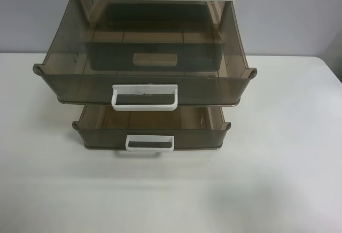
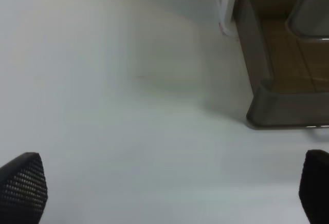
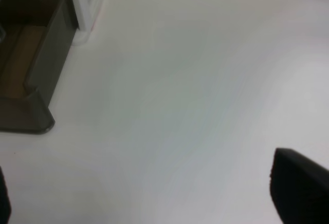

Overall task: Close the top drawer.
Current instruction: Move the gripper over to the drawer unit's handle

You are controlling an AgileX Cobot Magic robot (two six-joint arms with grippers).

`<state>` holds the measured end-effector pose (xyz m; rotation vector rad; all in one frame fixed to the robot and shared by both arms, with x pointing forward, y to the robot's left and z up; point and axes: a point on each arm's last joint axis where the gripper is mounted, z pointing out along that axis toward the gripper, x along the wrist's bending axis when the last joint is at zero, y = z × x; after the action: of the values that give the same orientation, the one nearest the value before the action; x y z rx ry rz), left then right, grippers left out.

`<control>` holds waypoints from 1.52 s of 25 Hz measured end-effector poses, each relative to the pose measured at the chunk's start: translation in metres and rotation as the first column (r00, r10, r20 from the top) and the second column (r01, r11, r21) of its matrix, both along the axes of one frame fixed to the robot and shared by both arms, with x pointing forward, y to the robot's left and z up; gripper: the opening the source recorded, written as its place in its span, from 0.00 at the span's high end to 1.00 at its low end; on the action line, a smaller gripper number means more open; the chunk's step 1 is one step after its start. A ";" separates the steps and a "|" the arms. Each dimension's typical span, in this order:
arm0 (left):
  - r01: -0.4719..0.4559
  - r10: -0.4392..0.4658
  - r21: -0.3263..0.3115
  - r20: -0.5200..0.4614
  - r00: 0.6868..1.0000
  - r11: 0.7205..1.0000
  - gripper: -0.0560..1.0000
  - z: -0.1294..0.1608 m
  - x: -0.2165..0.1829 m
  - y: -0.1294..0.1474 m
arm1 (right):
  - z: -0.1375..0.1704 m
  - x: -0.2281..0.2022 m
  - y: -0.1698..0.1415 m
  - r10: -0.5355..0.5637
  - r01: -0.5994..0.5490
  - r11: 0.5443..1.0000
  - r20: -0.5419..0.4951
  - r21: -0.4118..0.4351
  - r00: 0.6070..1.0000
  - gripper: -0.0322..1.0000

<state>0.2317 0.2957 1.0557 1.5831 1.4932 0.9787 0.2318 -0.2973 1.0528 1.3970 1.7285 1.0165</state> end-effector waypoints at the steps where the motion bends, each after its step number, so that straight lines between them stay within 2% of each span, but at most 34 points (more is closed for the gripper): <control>1: 0.000 0.000 0.000 0.000 1.000 1.000 0.01 0.000 0.000 0.000 | 0.000 0.000 0.000 0.000 0.000 1.000 0.000 0.000 1.000 0.01; 12: 0.000 0.000 0.000 0.000 1.000 1.000 0.01 0.000 0.000 0.000 | 0.000 0.000 0.000 0.000 0.000 1.000 -0.001 0.000 1.000 0.01; 15: 0.000 0.000 0.000 0.000 1.000 1.000 0.01 0.000 0.000 0.000 | 0.024 0.012 0.004 0.025 -0.024 1.000 -0.049 0.011 0.998 0.01; 18: 0.000 0.000 0.000 0.000 1.000 1.000 0.01 0.000 0.000 0.000 | 0.058 0.034 0.010 0.077 -0.079 0.997 -0.091 -0.021 0.993 0.01; 23: 0.000 0.000 0.000 0.000 1.000 1.000 0.01 0.000 0.000 0.000 | 0.107 0.083 0.029 0.232 -0.242 0.969 -0.143 -0.053 0.962 0.01; 26: 0.000 0.000 0.000 0.000 1.000 1.000 0.01 0.000 0.000 0.000 | 0.122 0.114 0.054 0.346 -0.368 0.926 -0.199 -0.086 0.917 0.01; 29: 0.000 0.000 0.000 0.000 1.000 1.000 0.01 0.000 0.000 0.000 | 0.130 0.139 0.090 0.453 -0.496 0.857 -0.256 -0.141 0.854 0.01; 34: 0.000 0.000 0.000 0.000 1.000 1.000 0.01 0.000 0.000 0.000 | 0.124 0.160 0.169 0.567 -0.658 0.705 -0.349 -0.263 0.746 0.01; 38: 0.000 0.000 0.000 0.000 1.000 1.000 0.01 0.000 0.000 0.000 | 0.110 0.152 0.229 0.631 -0.751 0.586 -0.410 -0.304 0.658 0.01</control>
<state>0.2317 0.2957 1.0557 1.5831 1.4932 0.9787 0.3843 -0.0681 1.1630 0.5201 2.6230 0.7186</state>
